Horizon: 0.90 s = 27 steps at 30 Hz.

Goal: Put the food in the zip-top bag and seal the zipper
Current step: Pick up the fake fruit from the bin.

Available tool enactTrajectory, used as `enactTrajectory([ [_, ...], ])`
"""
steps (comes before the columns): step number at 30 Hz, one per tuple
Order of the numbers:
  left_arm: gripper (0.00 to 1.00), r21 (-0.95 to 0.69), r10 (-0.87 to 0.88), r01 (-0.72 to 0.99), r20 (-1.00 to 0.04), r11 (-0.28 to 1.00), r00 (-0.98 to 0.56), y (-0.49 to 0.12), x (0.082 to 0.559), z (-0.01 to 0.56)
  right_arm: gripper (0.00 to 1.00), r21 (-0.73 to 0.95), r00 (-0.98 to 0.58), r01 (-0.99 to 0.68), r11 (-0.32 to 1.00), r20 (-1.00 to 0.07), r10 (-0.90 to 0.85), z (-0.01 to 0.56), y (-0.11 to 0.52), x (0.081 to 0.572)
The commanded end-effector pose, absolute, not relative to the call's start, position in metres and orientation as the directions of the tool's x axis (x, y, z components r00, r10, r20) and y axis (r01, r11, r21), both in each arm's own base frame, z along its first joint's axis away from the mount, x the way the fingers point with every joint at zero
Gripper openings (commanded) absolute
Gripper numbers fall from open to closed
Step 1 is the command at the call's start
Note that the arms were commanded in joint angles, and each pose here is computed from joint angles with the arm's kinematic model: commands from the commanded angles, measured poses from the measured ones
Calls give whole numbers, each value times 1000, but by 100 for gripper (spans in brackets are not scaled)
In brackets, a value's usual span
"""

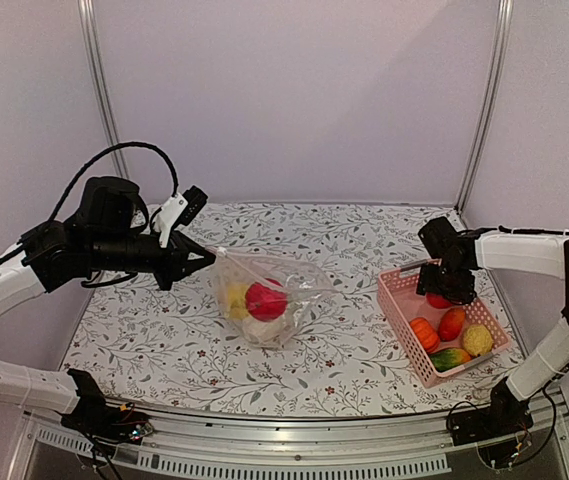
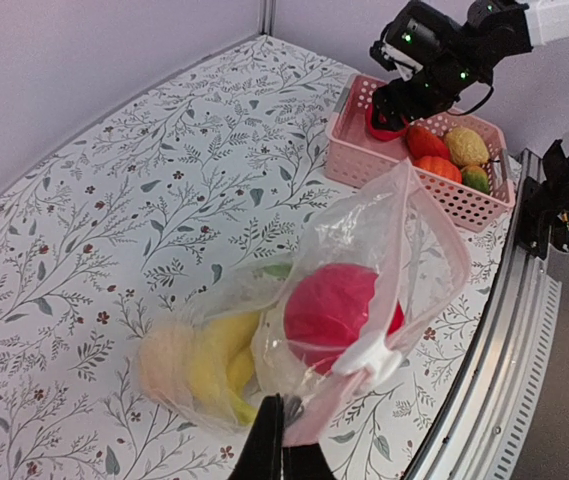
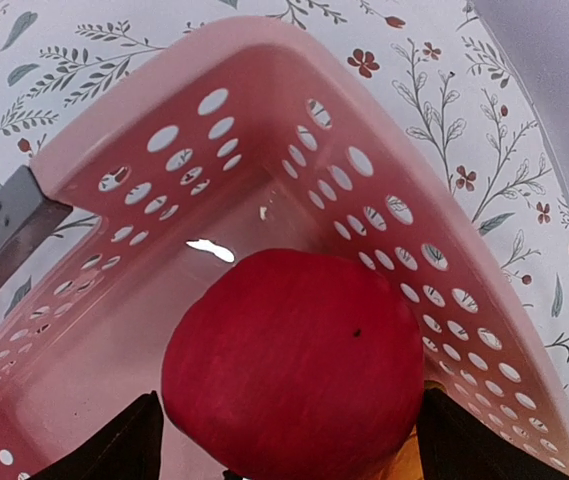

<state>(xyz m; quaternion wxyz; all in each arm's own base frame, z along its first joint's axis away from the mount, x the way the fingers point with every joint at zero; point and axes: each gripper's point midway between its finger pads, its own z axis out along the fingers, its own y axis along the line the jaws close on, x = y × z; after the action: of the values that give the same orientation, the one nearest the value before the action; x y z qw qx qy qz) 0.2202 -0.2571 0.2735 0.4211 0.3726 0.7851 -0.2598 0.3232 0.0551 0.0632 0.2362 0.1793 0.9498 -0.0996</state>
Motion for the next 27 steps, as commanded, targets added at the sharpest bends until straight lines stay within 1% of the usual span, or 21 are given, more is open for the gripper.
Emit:
enactTrajectory([
  [1,0,-99,370,798,-847,594,-381,-254,222,269,85,-121,-806,414,902,-509,302,60,49,329],
  [9,0,-99,371,797,-847,595,-382,-254,222,269,74,-130,-809,408,904,-511,291,60,48,329],
  [19,0,-100,373,797,-845,596,-384,-254,223,268,67,-72,-803,385,920,-517,295,75,54,324],
  [24,0,-100,373,798,-845,595,-384,-255,223,268,64,-32,-804,349,936,-524,282,98,56,312],
  [27,0,-101,371,799,-847,593,-382,-255,222,268,64,5,-795,299,954,-551,252,119,61,299],
])
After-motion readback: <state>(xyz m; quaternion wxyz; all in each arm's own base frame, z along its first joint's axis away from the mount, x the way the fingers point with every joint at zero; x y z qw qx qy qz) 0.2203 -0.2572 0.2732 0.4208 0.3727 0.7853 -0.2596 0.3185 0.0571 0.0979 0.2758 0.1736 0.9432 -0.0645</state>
